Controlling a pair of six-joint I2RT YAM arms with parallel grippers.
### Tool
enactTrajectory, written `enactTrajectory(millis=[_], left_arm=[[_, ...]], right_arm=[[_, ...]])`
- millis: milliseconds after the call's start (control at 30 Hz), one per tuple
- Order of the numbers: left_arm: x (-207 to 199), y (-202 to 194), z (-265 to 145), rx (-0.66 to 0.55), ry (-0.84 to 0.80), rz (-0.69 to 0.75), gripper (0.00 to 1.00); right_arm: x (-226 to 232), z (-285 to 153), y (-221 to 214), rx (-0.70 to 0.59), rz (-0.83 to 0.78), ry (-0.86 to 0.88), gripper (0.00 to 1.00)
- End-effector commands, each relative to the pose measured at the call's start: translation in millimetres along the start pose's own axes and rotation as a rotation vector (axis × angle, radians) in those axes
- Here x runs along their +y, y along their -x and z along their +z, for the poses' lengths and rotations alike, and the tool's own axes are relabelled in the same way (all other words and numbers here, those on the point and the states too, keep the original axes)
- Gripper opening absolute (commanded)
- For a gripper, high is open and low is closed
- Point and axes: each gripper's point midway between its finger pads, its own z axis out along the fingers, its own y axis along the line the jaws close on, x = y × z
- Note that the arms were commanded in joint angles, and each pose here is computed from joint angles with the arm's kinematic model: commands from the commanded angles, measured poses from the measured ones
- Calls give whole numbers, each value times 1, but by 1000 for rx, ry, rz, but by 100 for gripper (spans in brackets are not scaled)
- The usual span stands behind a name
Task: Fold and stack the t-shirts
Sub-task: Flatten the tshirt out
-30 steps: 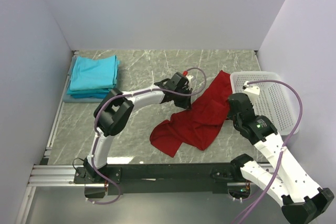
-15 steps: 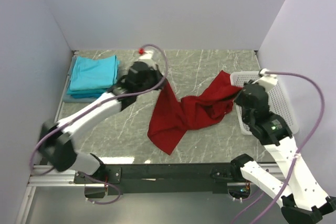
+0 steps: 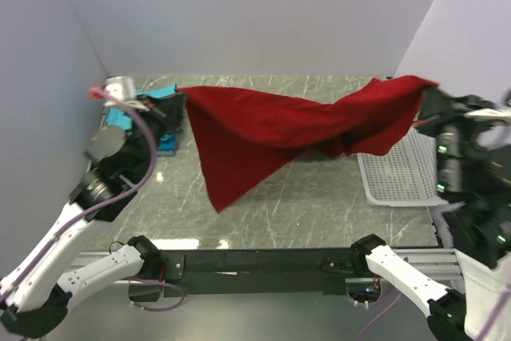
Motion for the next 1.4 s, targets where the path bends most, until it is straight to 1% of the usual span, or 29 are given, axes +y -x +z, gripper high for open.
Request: enactTrajectory(millis=[0,33,67,100,133,200,233,267,433,533,600,667,700,767,800,833,900,933,967,1000,1033,1067,1100,1133,1200,1233,1300,1333,1367], left_arm=[[-3,69,-30,-162,6,-7,1],[-9,89,-40,-198,-22,-17,1],[-11,103,-52,-224,-39,-17,1],[-15,114,-60,-242,-56,-19,1],[-20,135,-76,-278,-89,-21,1],[-24,155,-91,-314,-113,-28,1],[-30,172,-103,-345,-141,-36,1],[-32,181,-111,-361,-155,-38,1],[-44,218,-137,-421,-211,-38,1],[-48,223,-127,-417,-192,-30,1],[-41,224,-117,-422,-133,-31,1],[-36,218,-100,-412,-73,-28,1],[-26,217,-93,-419,-3,-38,1],[-17,200,-67,-396,80,-13,1],[-2,196,-59,-408,175,-15,1],[7,173,-37,-371,248,24,1],[22,154,-17,-357,345,67,1],[39,128,7,-314,417,128,1],[48,115,22,-295,426,109,1],[62,88,39,-219,422,124,1],[88,64,71,-143,403,87,1],[105,45,85,-92,407,81,0],[120,29,99,-70,417,78,0],[151,-13,119,20,468,102,0],[166,-55,140,119,445,120,0],[188,-87,153,180,480,117,4],[212,-109,163,217,538,106,13],[230,-122,171,247,579,93,22],[235,-127,175,259,587,85,28]], right_arm=[[12,-22,70,-156,-1,110,0],[14,-25,79,-170,-1,124,0],[14,-36,101,-213,19,146,0],[16,-41,109,-227,14,167,0],[19,-53,128,-264,23,209,0],[21,-67,148,-305,35,251,0],[26,-73,156,-323,37,286,0],[24,-85,172,-363,50,305,0],[26,-112,206,-473,70,379,0],[28,-115,216,-511,75,389,0],[24,-108,218,-524,42,343,0],[28,-87,210,-503,11,303,0],[23,-78,210,-511,-5,244,0],[29,-41,189,-455,-52,171,0],[24,-28,186,-457,-73,101,0],[33,3,161,-401,-121,66,0],[37,33,142,-381,-179,2,0],[42,67,108,-311,-239,-52,0],[46,84,92,-285,-266,-67,0],[53,116,59,-221,-307,-75,0],[60,136,34,-176,-326,-50,0],[49,156,16,-140,-334,-79,0],[50,173,-7,-94,-302,-70,0],[48,203,-55,-2,-328,-71,0],[42,234,-106,93,-331,-56,1],[35,257,-162,189,-361,-58,1],[30,278,-214,283,-358,-26,2],[26,297,-259,359,-353,-32,3],[25,304,-282,408,-348,-23,17]])
